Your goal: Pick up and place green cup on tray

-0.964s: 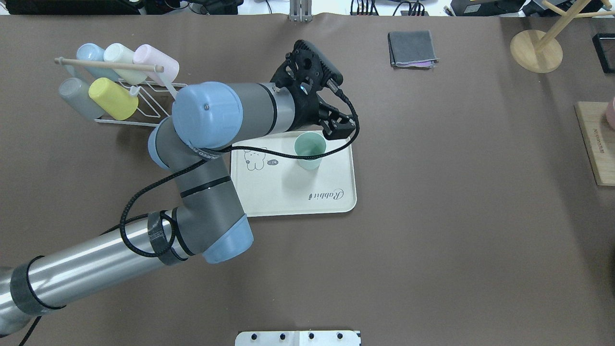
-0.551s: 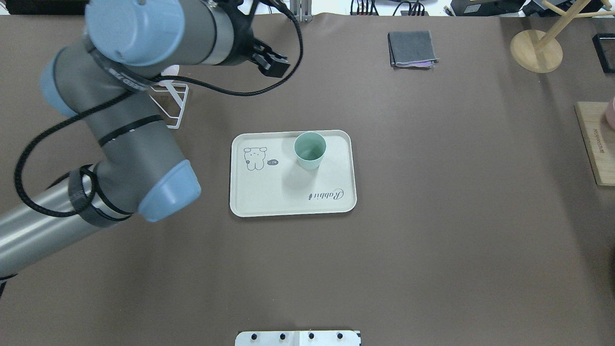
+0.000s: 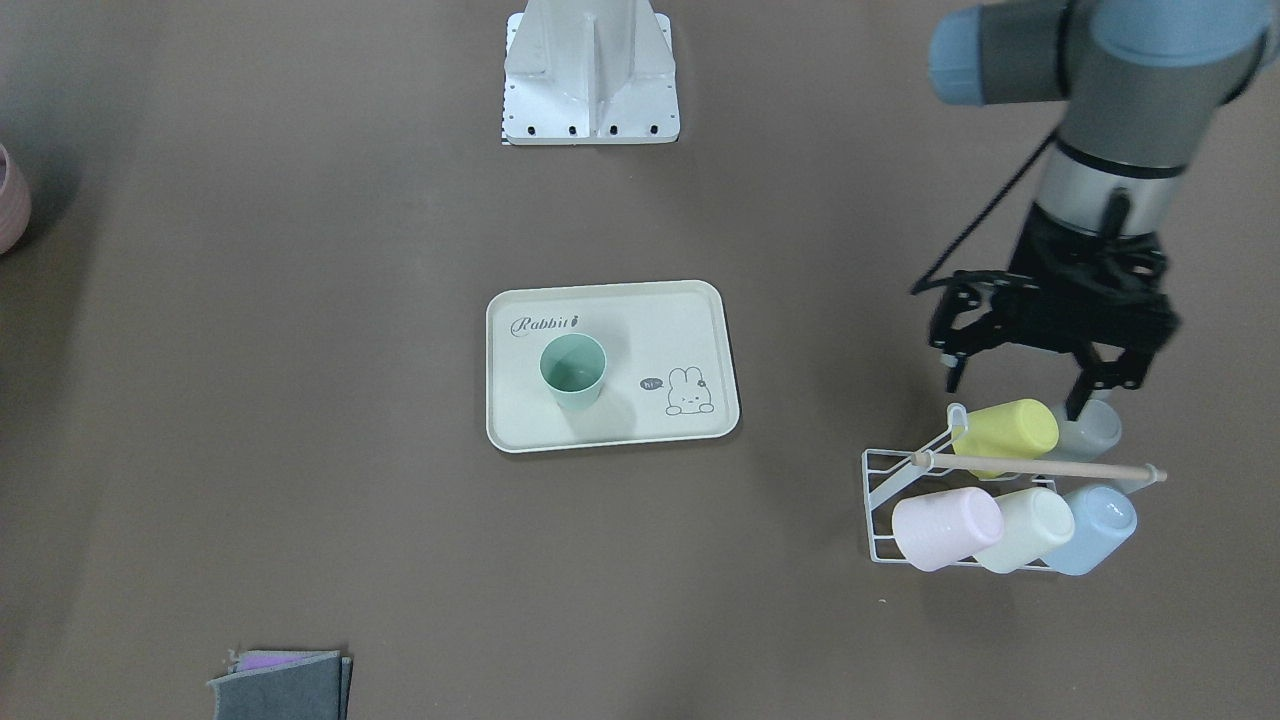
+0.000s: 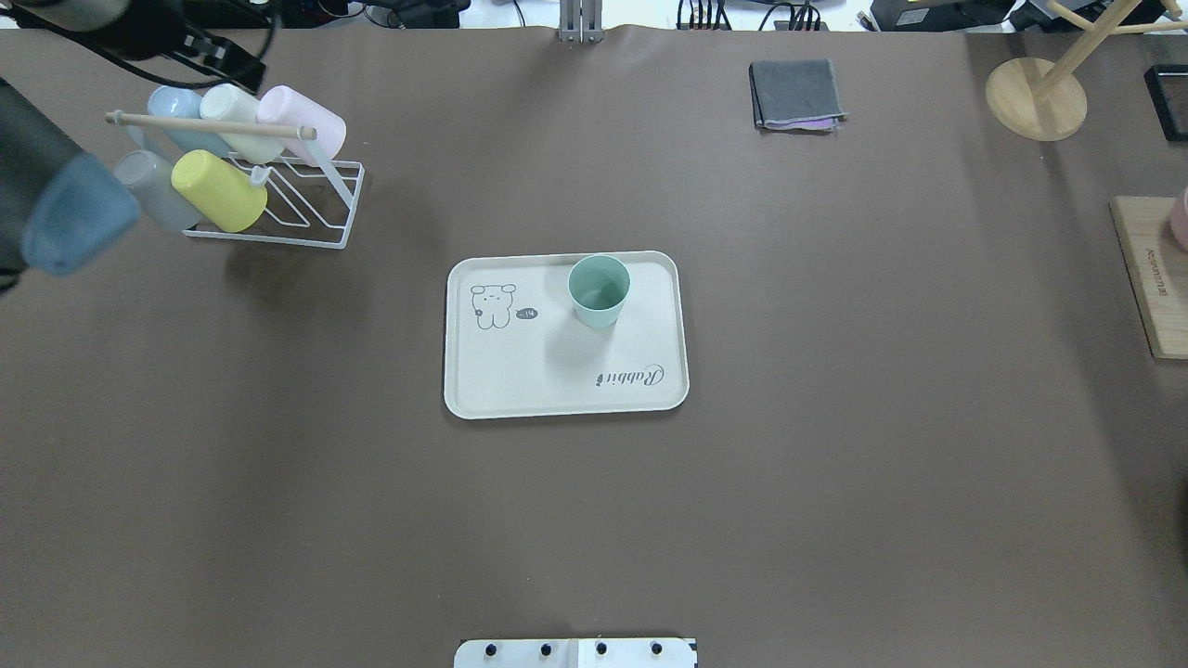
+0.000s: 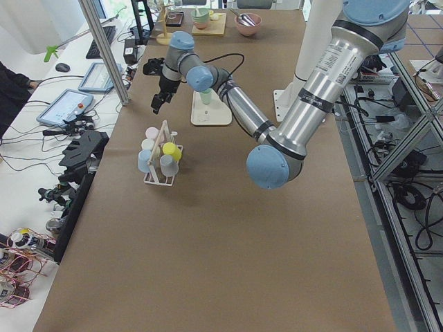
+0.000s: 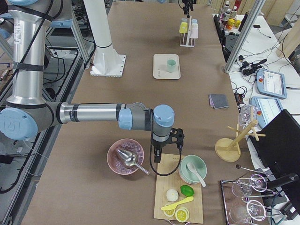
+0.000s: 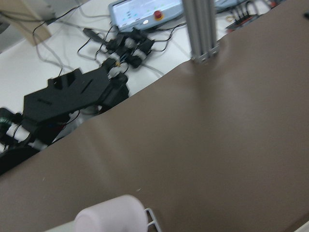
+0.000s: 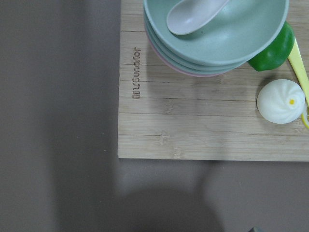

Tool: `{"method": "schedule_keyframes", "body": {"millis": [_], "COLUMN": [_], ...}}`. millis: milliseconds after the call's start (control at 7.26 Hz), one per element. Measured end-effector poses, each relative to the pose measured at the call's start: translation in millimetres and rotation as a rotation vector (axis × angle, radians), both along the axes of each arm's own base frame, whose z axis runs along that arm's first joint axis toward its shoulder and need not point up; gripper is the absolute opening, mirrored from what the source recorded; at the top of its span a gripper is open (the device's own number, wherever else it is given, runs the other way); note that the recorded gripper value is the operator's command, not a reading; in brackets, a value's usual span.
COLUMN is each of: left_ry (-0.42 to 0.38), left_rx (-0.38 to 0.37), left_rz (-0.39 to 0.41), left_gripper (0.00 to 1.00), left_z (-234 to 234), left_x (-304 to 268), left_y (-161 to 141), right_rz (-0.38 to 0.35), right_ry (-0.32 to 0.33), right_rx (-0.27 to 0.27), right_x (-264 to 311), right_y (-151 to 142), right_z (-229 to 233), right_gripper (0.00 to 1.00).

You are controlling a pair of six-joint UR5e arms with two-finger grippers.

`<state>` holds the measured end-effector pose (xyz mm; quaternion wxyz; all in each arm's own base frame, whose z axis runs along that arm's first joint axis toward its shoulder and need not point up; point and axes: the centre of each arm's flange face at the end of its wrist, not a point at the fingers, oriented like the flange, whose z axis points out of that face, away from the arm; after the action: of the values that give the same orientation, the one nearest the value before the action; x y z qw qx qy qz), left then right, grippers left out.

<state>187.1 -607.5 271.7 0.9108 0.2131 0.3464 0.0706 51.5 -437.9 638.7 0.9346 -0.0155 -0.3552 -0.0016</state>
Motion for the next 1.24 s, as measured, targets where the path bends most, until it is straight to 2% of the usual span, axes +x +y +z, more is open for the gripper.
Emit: {"method": "schedule_keyframes", "body": {"millis": [138, 275, 413, 551, 826, 964, 1240], "left_ry": [0.061, 0.102, 0.135, 0.166, 0.169, 0.161, 0.145], "left_rx": [-0.175, -0.3, -0.383, -0.424, -0.435, -0.452, -0.482], "left_rz": [-0.04, -0.103, -0.146, -0.139, -0.058, -0.031, -0.023], "left_gripper": [0.98, 0.98, 0.98, 0.98, 0.98, 0.98, 0.98], "left_z": [41, 96, 157, 214, 306, 337, 381], "left_x": [-69, -132, -183, -219, -252, -257, -262], "left_y": [-3, 11, 37, 72, 127, 140, 140], "right_rz": [0.001, 0.001, 0.001, 0.002, 0.001, 0.001, 0.001], "right_ry": [0.0, 0.0, 0.0, 0.0, 0.0, 0.0, 0.0], "right_rx": [0.0, 0.0, 0.0, -0.001, 0.001, 0.001, 0.001], "right_x": [0, 0, 0, 0, 0, 0, 0], "right_y": [0, 0, 0, -1, -1, -1, -1], "right_z": [0, -1, 0, 0, -1, -1, -1], "right_gripper": [1.0, 1.0, 1.0, 1.0, 1.0, 1.0, 1.0]}}
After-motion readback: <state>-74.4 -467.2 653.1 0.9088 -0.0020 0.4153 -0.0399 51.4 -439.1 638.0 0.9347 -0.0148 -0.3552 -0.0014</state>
